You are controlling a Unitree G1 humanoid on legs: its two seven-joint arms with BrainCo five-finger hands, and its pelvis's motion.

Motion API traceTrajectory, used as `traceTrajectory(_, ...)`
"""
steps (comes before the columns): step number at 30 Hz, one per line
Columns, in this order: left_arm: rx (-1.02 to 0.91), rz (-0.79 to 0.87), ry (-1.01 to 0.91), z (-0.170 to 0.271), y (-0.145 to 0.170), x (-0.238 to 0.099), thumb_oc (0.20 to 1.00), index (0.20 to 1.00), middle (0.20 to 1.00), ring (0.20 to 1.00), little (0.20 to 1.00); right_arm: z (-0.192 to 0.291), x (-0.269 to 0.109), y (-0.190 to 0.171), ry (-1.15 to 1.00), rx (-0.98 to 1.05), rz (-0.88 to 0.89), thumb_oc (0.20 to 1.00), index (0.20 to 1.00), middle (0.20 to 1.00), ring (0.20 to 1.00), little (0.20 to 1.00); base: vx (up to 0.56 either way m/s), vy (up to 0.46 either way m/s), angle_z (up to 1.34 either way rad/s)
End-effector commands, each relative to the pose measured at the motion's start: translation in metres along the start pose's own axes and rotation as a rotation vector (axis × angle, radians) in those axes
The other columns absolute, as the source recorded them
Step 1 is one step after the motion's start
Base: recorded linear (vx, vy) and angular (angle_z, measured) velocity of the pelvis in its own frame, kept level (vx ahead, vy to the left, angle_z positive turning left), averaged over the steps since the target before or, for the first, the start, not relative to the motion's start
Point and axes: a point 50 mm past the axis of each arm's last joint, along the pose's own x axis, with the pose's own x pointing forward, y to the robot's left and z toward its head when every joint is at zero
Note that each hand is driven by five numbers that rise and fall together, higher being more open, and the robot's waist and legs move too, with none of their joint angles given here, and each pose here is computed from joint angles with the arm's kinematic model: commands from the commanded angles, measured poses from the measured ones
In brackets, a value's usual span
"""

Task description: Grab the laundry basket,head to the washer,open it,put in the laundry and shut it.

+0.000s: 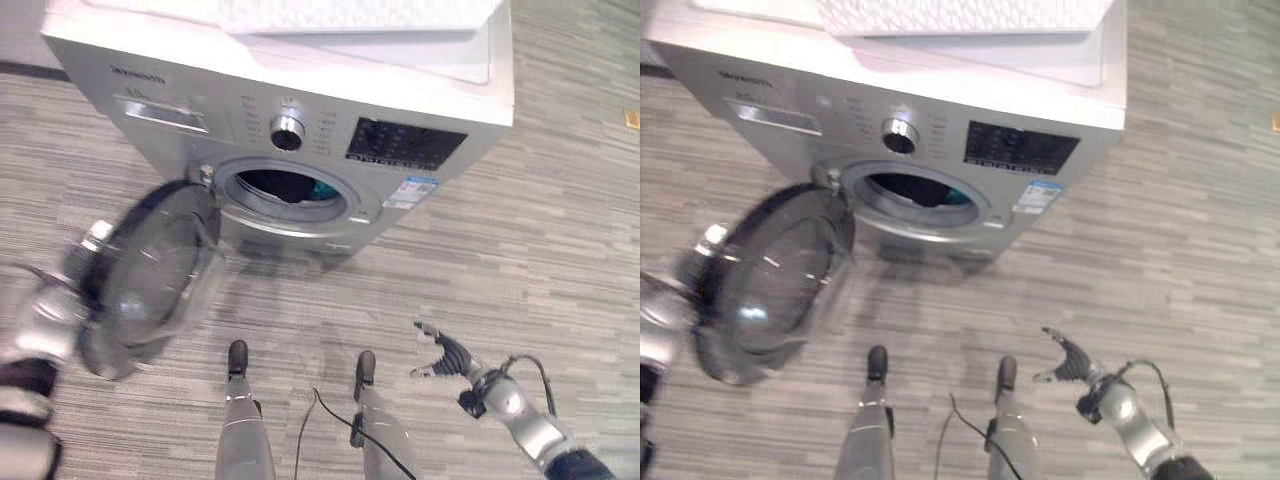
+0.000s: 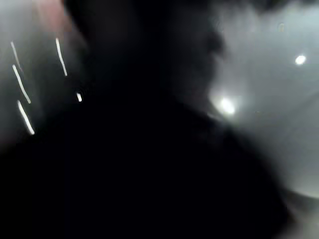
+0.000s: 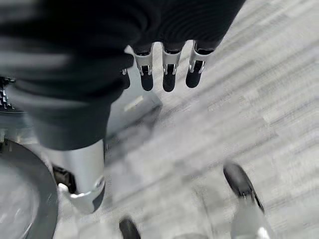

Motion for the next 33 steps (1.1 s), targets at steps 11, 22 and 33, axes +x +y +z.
traceTrajectory(11, -0.15, -0.455, -0.206, 0.07, -0.188, -0.012, 1.0, 1.0, 1.0, 1.0, 1.0, 0.014, 0.005, -0.05, -0.063, -0.145, -0.146, 1.0, 1.0, 1.0, 1.0, 1.0, 0.07, -0.037, -0.59)
traceTrajectory(22, 0.06, -0.702, -0.168, 0.005, -0.204, -0.058, 1.0, 1.0, 1.0, 1.0, 1.0, 0.02, 0.032, 0.015, -0.053, -0.173, 0.238, 1.0, 1.0, 1.0, 1.0, 1.0, 0.03, -0.033, 0.07)
traceTrajectory(33, 0.47, -0.885, -0.314, 0.004, -0.214, -0.076, 1.0, 1.0, 1.0, 1.0, 1.0, 0.131, 0.127, 0.007, 0.007, -0.453, 0.206, 1.0, 1.0, 1.0, 1.0, 1.0, -0.03, 0.013, 0.38)
